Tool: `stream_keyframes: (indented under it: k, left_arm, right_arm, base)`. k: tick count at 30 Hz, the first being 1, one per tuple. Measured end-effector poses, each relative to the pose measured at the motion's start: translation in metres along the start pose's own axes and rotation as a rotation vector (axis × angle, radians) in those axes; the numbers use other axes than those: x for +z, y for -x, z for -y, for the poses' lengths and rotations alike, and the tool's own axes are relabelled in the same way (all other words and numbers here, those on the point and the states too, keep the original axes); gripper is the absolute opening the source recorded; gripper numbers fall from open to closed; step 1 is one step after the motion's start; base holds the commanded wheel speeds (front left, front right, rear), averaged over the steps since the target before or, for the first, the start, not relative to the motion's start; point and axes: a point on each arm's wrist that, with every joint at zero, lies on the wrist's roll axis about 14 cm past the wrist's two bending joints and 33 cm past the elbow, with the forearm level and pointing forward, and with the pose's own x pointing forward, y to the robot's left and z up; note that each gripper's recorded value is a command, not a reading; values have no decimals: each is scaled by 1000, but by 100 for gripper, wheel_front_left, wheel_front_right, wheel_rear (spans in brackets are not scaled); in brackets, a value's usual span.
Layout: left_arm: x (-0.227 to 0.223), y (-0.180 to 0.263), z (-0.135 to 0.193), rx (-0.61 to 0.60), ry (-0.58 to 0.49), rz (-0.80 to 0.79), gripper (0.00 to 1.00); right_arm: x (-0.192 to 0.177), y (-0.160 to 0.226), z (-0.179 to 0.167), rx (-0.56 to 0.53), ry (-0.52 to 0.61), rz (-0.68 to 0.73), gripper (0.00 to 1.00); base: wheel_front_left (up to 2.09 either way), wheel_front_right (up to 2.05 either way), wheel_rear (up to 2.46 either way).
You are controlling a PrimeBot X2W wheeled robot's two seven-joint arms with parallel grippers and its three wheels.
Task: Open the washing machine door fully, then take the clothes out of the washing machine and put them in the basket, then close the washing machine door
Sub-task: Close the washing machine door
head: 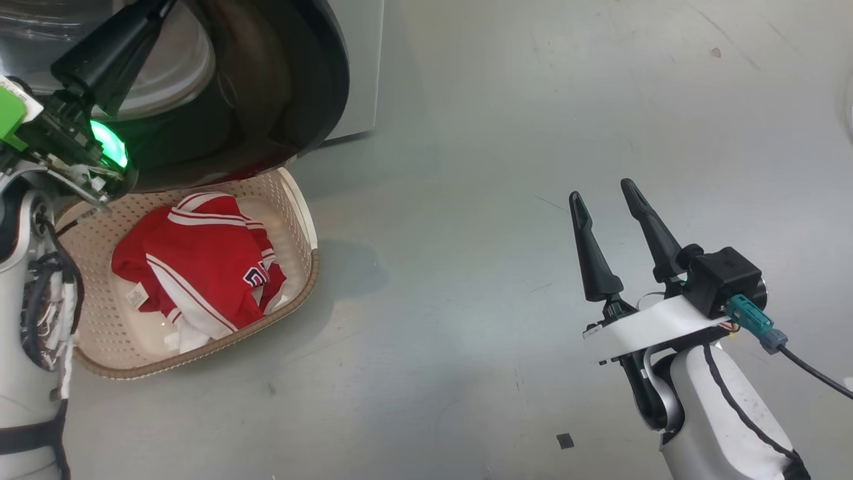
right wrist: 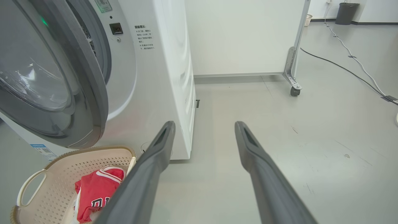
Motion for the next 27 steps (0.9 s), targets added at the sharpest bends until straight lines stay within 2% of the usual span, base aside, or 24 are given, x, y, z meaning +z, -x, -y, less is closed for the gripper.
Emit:
stream_keyframes:
  k: [8,17,22,27]
  left_arm:
    - [7,-6,-7,23,-13,28,0]
    - [3,-5,-1,-21,-13,38,0]
    - [6,6,3,-41,-18,69,0]
    - [3,26,-8,-24,12,111,0]
  right_arm:
    - [4,0,3,-9,2,9,100]
    - [8,-1,2,-8,-3,22,100]
    - [12,-2,-1,1,-6,35,100]
    - [14,-4,-7,15,-12,43,100]
  base:
    - [0,0,0]
    - [0,0,0]
    - [0,0,0]
    - [0,0,0]
